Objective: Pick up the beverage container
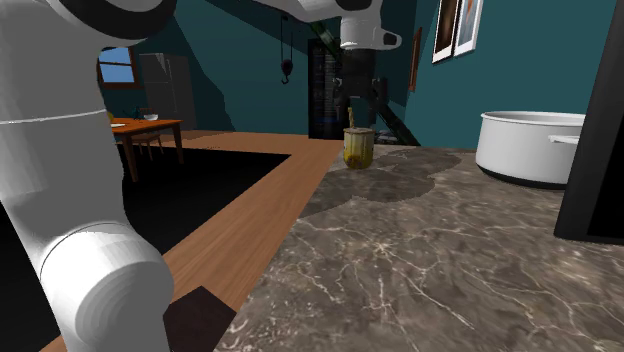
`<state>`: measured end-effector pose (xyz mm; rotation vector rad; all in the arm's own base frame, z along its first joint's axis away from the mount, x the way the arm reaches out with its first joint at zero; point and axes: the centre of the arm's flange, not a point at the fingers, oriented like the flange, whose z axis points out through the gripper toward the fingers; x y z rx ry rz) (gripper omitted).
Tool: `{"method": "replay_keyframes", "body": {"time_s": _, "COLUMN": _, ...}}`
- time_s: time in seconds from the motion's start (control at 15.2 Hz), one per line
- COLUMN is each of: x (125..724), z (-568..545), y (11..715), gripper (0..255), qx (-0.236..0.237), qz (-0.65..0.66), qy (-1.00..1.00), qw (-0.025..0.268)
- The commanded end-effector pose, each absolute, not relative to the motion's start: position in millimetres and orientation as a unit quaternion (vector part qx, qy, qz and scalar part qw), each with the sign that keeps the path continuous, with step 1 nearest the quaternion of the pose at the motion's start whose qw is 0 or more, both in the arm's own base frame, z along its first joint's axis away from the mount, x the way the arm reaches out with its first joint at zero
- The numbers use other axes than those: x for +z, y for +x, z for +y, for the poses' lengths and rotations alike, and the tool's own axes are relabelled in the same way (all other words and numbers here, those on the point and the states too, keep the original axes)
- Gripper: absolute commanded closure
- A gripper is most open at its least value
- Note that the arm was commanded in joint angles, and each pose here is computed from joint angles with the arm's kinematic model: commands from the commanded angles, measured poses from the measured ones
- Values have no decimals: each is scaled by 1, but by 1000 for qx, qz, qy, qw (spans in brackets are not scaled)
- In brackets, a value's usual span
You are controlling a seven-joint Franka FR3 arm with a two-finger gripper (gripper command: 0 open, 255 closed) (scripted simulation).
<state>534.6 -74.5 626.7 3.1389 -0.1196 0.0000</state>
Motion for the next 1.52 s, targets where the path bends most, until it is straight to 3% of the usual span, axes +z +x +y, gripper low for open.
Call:
{"method": "replay_keyframes", "body": {"time_s": 0.0, "x": 631, "z": -77, "y": 560, "gripper": 0, "qx": 5, "qz": -32, "qy": 999, "qw": 3}}
{"method": "replay_keyframes", "body": {"time_s": 0.66, "x": 593, "z": -79, "y": 571, "gripper": 0, "qx": 7, "qz": -30, "qy": 1000, "qw": 4}}
{"method": "replay_keyframes", "body": {"time_s": 0.73, "x": 593, "z": -79, "y": 570, "gripper": 255, "qx": 7, "qz": -30, "qy": 1000, "qw": 4}}
{"method": "replay_keyframes", "body": {"time_s": 1.45, "x": 604, "z": -79, "y": 571, "gripper": 255, "qx": 7, "qz": -30, "qy": 1000, "qw": 4}}
